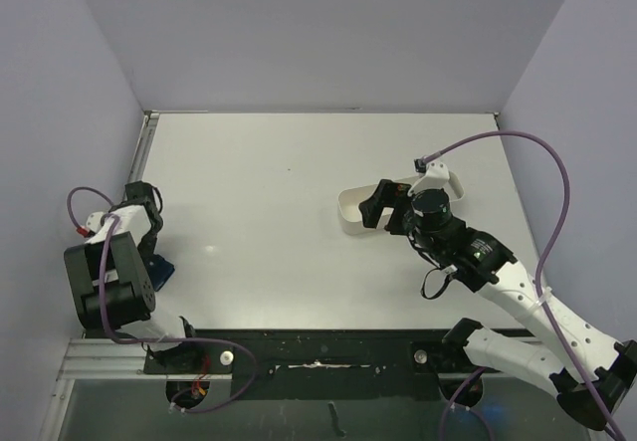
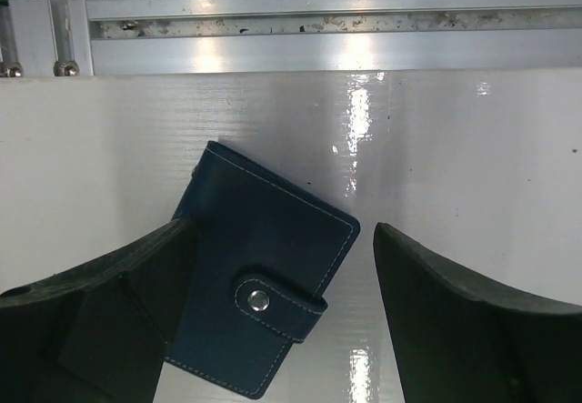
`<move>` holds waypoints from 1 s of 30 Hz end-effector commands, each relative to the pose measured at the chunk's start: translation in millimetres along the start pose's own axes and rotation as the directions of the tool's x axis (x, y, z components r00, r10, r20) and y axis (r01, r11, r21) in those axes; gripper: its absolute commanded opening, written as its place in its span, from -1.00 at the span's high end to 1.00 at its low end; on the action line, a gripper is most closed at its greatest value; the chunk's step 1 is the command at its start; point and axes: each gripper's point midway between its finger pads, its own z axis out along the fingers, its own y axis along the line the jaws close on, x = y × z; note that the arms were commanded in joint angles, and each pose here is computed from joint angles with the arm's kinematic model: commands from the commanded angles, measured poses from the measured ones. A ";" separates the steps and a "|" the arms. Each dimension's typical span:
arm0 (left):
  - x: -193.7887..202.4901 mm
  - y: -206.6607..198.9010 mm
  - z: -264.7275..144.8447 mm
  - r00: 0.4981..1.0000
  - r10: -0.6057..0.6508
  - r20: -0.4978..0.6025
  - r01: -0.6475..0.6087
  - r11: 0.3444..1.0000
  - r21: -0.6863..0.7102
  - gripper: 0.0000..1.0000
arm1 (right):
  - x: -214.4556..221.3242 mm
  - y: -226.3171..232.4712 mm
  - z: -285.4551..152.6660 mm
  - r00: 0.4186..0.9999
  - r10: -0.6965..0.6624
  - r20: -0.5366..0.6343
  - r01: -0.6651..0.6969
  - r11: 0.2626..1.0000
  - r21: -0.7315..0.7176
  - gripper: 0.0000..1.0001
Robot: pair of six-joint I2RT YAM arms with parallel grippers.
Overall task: Put the credit cards into the card holder
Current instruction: Move the card holder to the center of the board.
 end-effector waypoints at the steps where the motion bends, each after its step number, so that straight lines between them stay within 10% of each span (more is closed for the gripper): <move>1: 10.7 -4.0 13.8 0.997 -0.063 -0.047 0.061 0.997 -0.050 -0.54 | -29.5 10.7 -14.5 0.997 0.015 0.080 -0.013 0.999 -0.029 -0.95; 30: 219.2 -51.4 -116.4 0.879 0.440 -0.184 -0.346 0.853 0.391 -0.58 | -12.3 -25.2 -8.2 0.999 0.002 0.039 -0.008 0.988 0.154 -0.95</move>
